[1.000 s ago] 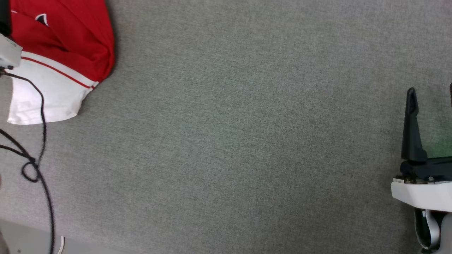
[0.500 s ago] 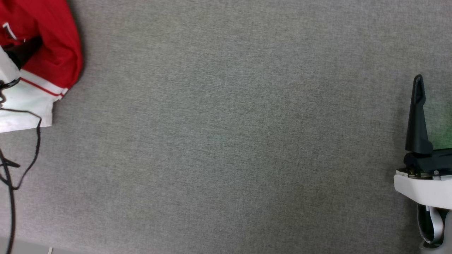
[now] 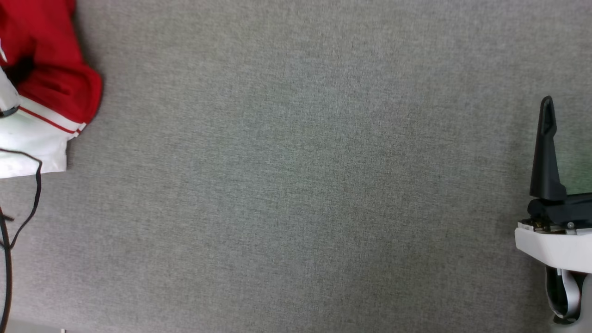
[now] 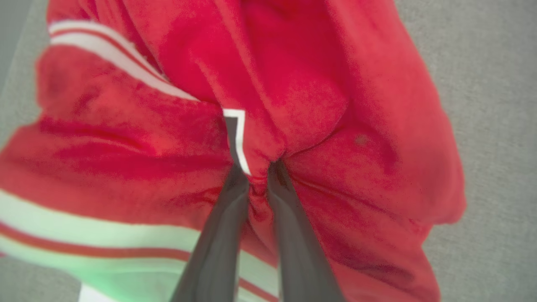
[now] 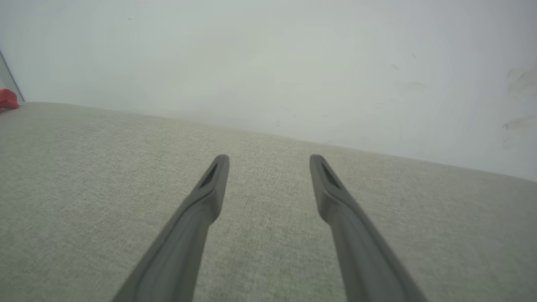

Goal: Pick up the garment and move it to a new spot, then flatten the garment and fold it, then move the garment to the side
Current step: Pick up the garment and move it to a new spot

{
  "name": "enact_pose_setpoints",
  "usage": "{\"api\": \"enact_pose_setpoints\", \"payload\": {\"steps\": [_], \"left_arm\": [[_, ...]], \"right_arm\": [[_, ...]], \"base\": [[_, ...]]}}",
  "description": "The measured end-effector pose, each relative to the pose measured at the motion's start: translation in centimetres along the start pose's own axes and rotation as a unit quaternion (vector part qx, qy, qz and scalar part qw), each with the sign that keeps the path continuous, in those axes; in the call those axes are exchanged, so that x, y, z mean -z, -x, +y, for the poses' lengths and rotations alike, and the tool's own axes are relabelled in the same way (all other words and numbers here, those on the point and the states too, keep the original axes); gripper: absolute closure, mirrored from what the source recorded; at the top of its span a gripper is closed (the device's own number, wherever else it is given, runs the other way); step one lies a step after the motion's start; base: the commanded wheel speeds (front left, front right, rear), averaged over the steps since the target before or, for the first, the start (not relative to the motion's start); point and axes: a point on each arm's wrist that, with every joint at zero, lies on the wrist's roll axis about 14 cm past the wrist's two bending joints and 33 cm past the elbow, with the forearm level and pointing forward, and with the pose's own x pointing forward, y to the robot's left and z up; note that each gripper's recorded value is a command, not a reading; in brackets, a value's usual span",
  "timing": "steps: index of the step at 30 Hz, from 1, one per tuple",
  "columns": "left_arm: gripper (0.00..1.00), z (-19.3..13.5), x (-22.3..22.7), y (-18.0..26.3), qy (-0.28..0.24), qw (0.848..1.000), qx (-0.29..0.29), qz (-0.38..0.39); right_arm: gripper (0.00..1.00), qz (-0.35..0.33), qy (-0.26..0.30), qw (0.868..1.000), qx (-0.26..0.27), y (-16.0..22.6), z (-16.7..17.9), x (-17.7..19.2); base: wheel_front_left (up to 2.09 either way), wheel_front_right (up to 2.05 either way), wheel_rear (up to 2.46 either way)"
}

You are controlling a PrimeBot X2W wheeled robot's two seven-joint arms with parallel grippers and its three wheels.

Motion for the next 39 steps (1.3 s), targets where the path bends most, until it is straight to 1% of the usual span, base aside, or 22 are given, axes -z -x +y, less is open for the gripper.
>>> {"api": "enact_pose_setpoints", "payload": {"steps": [3, 5, 7, 11, 16, 20, 22, 25, 28, 34, 39], "left_arm": [[1.0, -0.6, -3.1, 1.9, -0.034, 0.998, 0.004, -0.055], [1.0, -1.0, -5.7, 3.7, -0.062, 0.993, 0.005, -0.101], [1.0, -2.1, -7.3, 5.3, -0.081, 0.988, 0.016, -0.132], [1.0, -5.2, -9.9, 8.7, -0.137, 0.973, 0.046, -0.18], [1.0, -10.8, -12.2, 12.8, -0.209, 0.946, 0.095, -0.23], [1.0, -15.7, -12.9, 15.5, -0.266, 0.918, 0.138, -0.26], [1.0, -18.8, -12.7, 16.3, -0.295, 0.903, 0.166, -0.266], [1.0, -23.8, -11.8, 17.5, -0.34, 0.875, 0.212, -0.272], [1.0, -28.1, -10.6, 18.3, -0.376, 0.849, 0.252, -0.272], [1.0, -36.1, -5.1, 18.5, -0.447, 0.793, 0.338, -0.239], [1.0, -40.4, 0.8, 17.7, -0.496, 0.749, 0.395, -0.192]], "right_arm": [[0.0, -0.01, -0.005, 1.0, -0.001, 0.1, 0.1, -1.1], [0.0, -0.016, -0.008, 1.0, 0.0, 0.4, 0.2, -1.9], [0.0, -0.022, -0.011, 1.0, 0.0, 0.6, 0.1, -2.7], [0.0, -0.037, -0.021, 0.999, 0.003, 1.3, 0.1, -4.6], [0.0, -0.049, -0.027, 0.998, 0.014, 2.7, -0.6, -6.5], [0.0, -0.059, -0.03, 0.997, 0.029, 3.9, -1.6, -7.9], [0.0, -0.064, -0.029, 0.997, 0.042, 4.6, -2.5, -8.5], [0.0, -0.068, -0.026, 0.995, 0.063, 5.8, -3.9, -9.3], [0.0, -0.07, -0.022, 0.994, 0.084, 7.1, -5.3, -9.9], [0.0, -0.073, -0.017, 0.989, 0.127, 9.3, -8.0, -10.7], [0.0, -0.07, -0.014, 0.986, 0.149, 10.4, -9.3, -10.8]], "base": [[0.0, 0.0, 0.0], [0.0, 0.0, 0.0], [0.0, 0.0, 0.0], [0.0, 0.0, 0.0], [0.0, 0.0, 0.0], [0.0, 0.0, 0.0], [0.0, 0.0, 0.0], [0.0, 0.0, 0.0], [0.0, 0.0, 0.0], [0.0, 0.0, 0.0], [0.0, 0.0, 0.0]]}}
